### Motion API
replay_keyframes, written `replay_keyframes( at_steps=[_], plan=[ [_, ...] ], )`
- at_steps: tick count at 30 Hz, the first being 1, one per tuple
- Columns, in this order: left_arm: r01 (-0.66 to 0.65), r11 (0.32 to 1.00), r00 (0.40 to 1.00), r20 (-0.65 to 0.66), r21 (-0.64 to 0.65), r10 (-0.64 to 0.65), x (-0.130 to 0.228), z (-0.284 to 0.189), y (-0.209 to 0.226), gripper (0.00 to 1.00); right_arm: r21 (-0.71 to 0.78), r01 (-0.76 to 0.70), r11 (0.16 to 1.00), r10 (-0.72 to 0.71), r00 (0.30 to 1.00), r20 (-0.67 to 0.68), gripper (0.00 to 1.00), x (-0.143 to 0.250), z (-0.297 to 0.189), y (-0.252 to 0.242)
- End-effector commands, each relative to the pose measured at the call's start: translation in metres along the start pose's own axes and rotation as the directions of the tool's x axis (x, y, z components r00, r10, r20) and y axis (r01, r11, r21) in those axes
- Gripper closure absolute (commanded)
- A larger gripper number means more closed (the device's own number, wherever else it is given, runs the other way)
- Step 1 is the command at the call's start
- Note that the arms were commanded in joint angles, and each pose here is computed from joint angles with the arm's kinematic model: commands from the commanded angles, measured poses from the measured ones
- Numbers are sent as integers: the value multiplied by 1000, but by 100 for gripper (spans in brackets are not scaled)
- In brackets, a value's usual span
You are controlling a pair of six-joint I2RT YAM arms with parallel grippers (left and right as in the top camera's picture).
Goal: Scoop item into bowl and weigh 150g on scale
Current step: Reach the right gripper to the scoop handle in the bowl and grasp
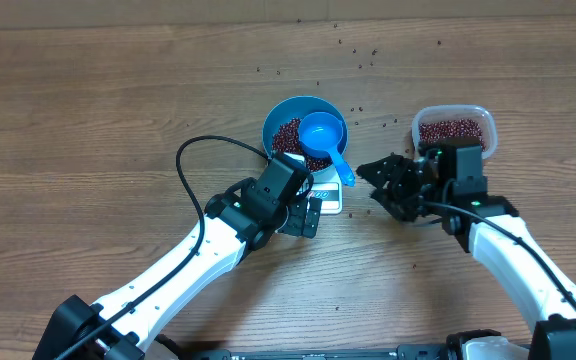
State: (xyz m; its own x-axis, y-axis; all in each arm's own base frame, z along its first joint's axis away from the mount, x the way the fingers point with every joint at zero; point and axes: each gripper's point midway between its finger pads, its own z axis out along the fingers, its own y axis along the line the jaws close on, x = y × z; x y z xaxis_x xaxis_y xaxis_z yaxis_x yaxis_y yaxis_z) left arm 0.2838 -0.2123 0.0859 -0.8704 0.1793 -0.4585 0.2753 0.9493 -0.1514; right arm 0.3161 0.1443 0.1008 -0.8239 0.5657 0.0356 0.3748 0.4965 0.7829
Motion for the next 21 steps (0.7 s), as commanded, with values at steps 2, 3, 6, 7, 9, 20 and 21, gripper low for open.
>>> replay_keyframes(
  at_steps=[2,3,6,7,9,20,21],
  plan=[
    [-21,1000,1000,-2,-6,21,2,1,1,0,-85,66,994,-68,997,-23,45,9,14,25],
    [-21,1000,1000,-2,-7,21,2,1,1,0,-91,75,993,-77,997,-17,46,9,16,28],
    [-21,1000,1000,-2,-6,21,2,1,1,1,-39,41,998,-39,998,50,45,2,23,22],
    [-21,1000,1000,-2,-6,21,2,1,1,0,-19,29,999,-27,997,75,45,0,25,20],
    [-21,1000,1000,-2,-6,21,2,1,1,1,2,6,1000,-6,994,107,45,-3,28,17],
    [-21,1000,1000,-2,-6,21,2,1,1,0,-40,-13,999,16,997,80,59,2,31,27],
    [-21,1000,1000,-2,-6,21,1,1,1,0,-52,-8,999,12,998,69,60,4,31,29]
  ],
)
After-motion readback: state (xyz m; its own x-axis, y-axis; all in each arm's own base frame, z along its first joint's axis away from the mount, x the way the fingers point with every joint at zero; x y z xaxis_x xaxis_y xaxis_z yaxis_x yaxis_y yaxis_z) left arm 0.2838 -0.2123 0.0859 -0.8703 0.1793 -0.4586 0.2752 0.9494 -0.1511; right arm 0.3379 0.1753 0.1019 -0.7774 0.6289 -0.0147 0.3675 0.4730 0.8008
